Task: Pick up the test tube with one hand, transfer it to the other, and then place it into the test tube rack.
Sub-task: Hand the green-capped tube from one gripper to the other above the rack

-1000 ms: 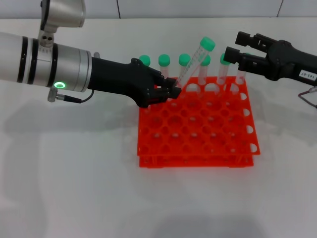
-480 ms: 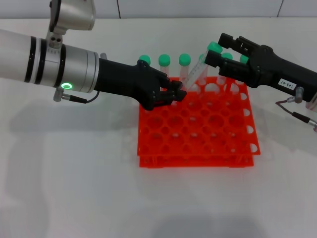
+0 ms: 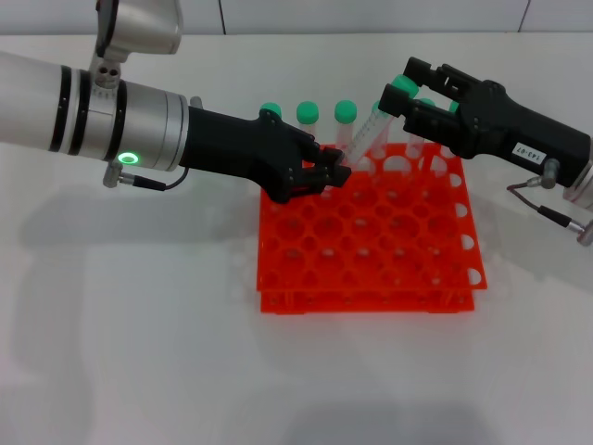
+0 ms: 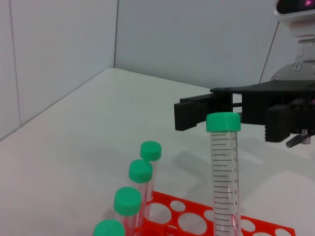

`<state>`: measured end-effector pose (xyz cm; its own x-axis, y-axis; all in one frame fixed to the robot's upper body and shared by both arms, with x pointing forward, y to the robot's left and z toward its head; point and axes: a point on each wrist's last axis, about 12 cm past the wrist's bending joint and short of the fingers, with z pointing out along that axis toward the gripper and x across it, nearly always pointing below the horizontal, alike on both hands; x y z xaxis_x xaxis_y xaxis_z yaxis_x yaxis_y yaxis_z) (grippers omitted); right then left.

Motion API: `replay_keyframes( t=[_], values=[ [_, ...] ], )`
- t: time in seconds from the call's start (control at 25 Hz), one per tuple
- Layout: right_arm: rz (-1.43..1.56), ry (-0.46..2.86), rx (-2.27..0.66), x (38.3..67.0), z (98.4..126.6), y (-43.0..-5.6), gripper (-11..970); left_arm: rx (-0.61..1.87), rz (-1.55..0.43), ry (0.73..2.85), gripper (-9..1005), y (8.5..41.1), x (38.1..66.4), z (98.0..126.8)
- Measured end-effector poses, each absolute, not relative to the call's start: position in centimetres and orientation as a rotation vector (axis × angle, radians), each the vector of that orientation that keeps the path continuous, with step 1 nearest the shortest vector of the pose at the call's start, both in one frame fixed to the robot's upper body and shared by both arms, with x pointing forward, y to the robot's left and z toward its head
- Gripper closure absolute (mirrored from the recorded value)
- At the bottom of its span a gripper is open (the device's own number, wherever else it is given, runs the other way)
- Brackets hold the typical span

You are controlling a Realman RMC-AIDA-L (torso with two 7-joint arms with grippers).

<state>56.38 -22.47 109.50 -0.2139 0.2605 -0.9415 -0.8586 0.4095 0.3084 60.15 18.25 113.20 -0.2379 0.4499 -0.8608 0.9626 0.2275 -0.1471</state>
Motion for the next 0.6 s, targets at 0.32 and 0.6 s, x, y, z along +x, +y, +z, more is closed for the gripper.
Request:
replay_keyframes(
  t=[0.32, 0.6],
  values=[
    [1.132, 1.429, -0.571, 56.34, 109.37, -22.4, 216, 1.308, -0.933, 1.804, 793, 18.2, 60.21, 113.27],
    [1.132, 1.428, -0.573, 56.54, 109.47, -22.2, 245, 1.338, -0.933, 1.806, 792, 17.68, 60.09, 113.14]
  ],
)
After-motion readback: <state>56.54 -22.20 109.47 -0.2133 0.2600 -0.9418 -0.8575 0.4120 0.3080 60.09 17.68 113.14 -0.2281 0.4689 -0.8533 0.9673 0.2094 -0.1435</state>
